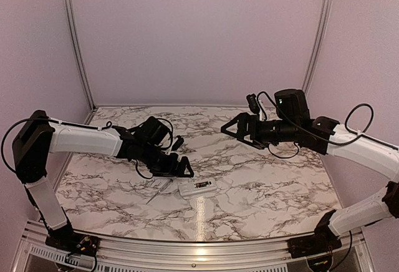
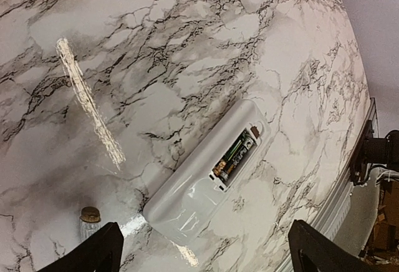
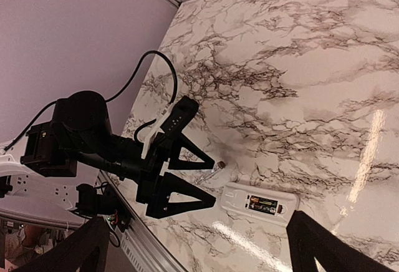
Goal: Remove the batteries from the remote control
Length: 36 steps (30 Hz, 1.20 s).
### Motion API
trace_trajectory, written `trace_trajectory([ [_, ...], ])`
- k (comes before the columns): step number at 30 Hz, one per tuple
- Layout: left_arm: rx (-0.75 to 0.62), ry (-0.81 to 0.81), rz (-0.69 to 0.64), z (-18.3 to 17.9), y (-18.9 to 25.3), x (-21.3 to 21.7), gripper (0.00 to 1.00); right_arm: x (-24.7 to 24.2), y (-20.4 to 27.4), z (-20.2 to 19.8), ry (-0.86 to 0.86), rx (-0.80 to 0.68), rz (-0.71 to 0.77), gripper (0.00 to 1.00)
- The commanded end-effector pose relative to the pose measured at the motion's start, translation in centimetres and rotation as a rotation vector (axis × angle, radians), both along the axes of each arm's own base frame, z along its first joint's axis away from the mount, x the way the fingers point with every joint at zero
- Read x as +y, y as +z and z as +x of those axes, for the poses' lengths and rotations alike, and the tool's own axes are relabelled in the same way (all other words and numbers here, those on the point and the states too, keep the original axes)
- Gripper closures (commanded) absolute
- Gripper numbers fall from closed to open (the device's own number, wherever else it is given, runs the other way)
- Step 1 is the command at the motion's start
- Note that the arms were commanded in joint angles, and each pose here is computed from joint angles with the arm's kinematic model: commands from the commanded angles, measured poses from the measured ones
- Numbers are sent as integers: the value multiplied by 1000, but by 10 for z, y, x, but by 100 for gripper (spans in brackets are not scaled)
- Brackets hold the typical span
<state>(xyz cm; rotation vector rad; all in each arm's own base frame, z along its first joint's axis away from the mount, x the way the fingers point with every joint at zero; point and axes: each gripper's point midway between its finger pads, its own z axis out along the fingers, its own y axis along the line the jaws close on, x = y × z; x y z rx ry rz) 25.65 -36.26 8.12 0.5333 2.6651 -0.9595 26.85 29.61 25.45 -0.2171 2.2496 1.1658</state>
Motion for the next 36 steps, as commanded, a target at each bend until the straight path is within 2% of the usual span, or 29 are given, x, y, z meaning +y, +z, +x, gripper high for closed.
trace_trajectory([
  [1, -108, 11, 82, 9, 24, 15, 2, -4, 15, 5, -25, -40, -5, 1],
  [7, -224, -1, 189, 15, 42, 40, 1, -13, 11, 0, -46, -41, -10, 1],
  [11, -237, -47, 272, 5, 31, 59, 4, -18, 7, -4, -55, -34, -11, 2],
  [22, -170, -168, 349, -30, -8, 86, 21, -20, -1, -8, -53, -14, -18, 2],
  [28, -127, -211, 362, -35, -29, 84, 32, -12, -3, -3, -27, -6, -29, 2],
  [36, -105, -249, 375, -38, -44, 82, 40, -5, -5, 1, -4, 6, -45, 2],
])
